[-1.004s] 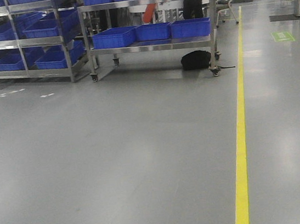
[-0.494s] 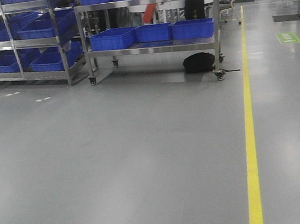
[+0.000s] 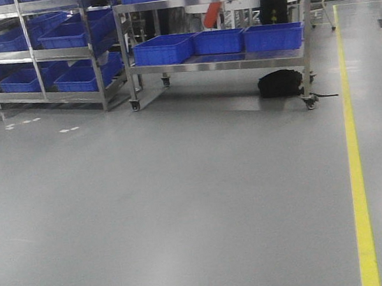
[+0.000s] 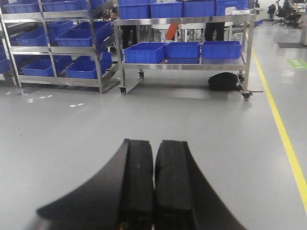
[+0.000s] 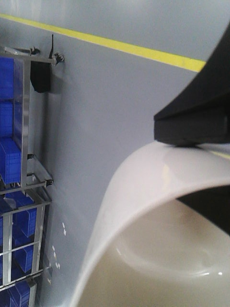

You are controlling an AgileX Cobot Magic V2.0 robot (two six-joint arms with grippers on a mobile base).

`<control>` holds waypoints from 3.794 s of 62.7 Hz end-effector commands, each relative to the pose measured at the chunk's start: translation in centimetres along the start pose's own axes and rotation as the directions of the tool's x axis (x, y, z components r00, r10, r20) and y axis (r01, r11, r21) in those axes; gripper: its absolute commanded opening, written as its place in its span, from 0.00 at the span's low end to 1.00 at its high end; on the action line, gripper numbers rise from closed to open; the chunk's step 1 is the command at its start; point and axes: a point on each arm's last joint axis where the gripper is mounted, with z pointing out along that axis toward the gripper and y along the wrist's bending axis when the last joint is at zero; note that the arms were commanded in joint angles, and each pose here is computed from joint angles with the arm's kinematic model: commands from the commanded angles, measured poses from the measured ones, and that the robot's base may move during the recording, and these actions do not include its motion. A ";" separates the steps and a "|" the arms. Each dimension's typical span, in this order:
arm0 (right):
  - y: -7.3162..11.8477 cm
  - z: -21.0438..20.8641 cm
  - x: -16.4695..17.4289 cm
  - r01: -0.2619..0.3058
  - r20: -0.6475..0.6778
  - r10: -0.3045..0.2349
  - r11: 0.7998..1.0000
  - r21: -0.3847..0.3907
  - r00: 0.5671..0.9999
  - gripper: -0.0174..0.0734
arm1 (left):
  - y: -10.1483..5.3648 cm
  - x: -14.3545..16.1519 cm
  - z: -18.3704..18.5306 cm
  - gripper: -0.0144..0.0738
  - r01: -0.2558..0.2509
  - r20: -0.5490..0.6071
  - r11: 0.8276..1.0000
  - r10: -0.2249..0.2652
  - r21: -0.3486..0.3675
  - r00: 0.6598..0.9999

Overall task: Move white bin to right shelf second layer
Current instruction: 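Drive the base away from the table holding the bin, then drive the base across the room carrying the bin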

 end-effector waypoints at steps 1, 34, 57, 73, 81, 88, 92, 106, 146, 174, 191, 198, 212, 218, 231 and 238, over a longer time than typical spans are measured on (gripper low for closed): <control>0.2 -0.3 -1.8 0.002 0.127 0.000 1.000 -0.010 0.992 0.26 | 0.0 0.4 0.0 0.26 0.009 0.062 1.000 -0.009 -0.005 0.998; 0.2 -0.3 -1.8 0.002 0.127 0.000 1.000 -0.010 0.992 0.26 | 0.0 0.4 0.0 0.26 0.009 0.062 1.000 -0.009 -0.005 0.998; 0.2 -0.3 -1.8 0.002 0.127 0.000 1.000 -0.010 0.992 0.26 | 0.0 0.4 0.0 0.26 0.009 0.062 1.000 -0.009 -0.005 0.998; 0.2 -0.3 -1.8 0.002 0.127 0.000 1.000 -0.010 0.992 0.26 | 0.0 0.4 0.0 0.26 0.009 0.062 1.000 -0.009 -0.005 0.998; 0.2 -0.3 -1.8 0.002 0.127 0.000 1.000 -0.010 0.992 0.26 | 0.0 0.4 0.0 0.26 0.009 0.062 1.000 -0.009 -0.005 0.998; 0.2 -0.3 -1.8 0.002 0.127 0.000 1.000 -0.010 0.992 0.26 | 0.0 0.4 0.0 0.26 0.009 0.062 1.000 -0.009 -0.005 0.998; 0.2 -0.3 -1.8 0.002 0.127 0.000 1.000 -0.010 0.992 0.26 | 0.0 0.4 0.0 0.26 0.009 0.062 1.000 -0.009 -0.005 0.998; 0.2 -0.3 -1.8 0.002 0.127 0.000 1.000 -0.010 0.992 0.26 | 0.0 0.4 0.0 0.26 0.009 0.062 1.000 -0.009 -0.005 0.998; 0.2 -0.3 -1.8 0.002 0.127 0.000 1.000 -0.010 0.992 0.26 | 0.0 0.4 0.0 0.26 0.009 0.062 1.000 -0.009 -0.005 0.998; 0.2 -0.3 -1.8 0.002 0.127 0.000 1.000 -0.010 0.992 0.26 | 0.0 0.4 0.0 0.26 0.009 0.062 1.000 -0.009 -0.005 0.998; 0.2 -0.3 -1.8 0.002 0.127 0.000 1.000 -0.010 0.992 0.26 | 0.0 0.4 0.0 0.26 0.009 0.062 1.000 -0.009 -0.005 0.998; 0.2 -0.3 -1.8 0.002 0.127 0.000 1.000 -0.010 0.992 0.26 | 0.0 0.4 0.0 0.26 0.009 0.062 1.000 -0.009 -0.005 0.998; 0.2 -0.3 -1.8 0.002 0.127 0.000 1.000 -0.010 0.992 0.26 | 0.0 0.4 0.0 0.26 0.009 0.062 1.000 -0.009 -0.005 0.998; 0.2 -0.3 -1.8 0.002 0.127 0.000 1.000 -0.010 0.992 0.26 | 0.0 0.4 0.0 0.26 0.009 0.062 1.000 -0.009 -0.005 0.998; 0.2 -0.3 -1.8 0.002 0.127 0.000 1.000 -0.010 0.992 0.26 | 0.0 0.4 0.0 0.26 0.009 0.062 1.000 -0.009 -0.005 0.998; 0.2 -0.3 -1.8 0.002 0.127 0.000 1.000 -0.010 0.992 0.26 | 0.0 0.4 0.0 0.26 0.009 0.062 1.000 -0.009 -0.005 0.998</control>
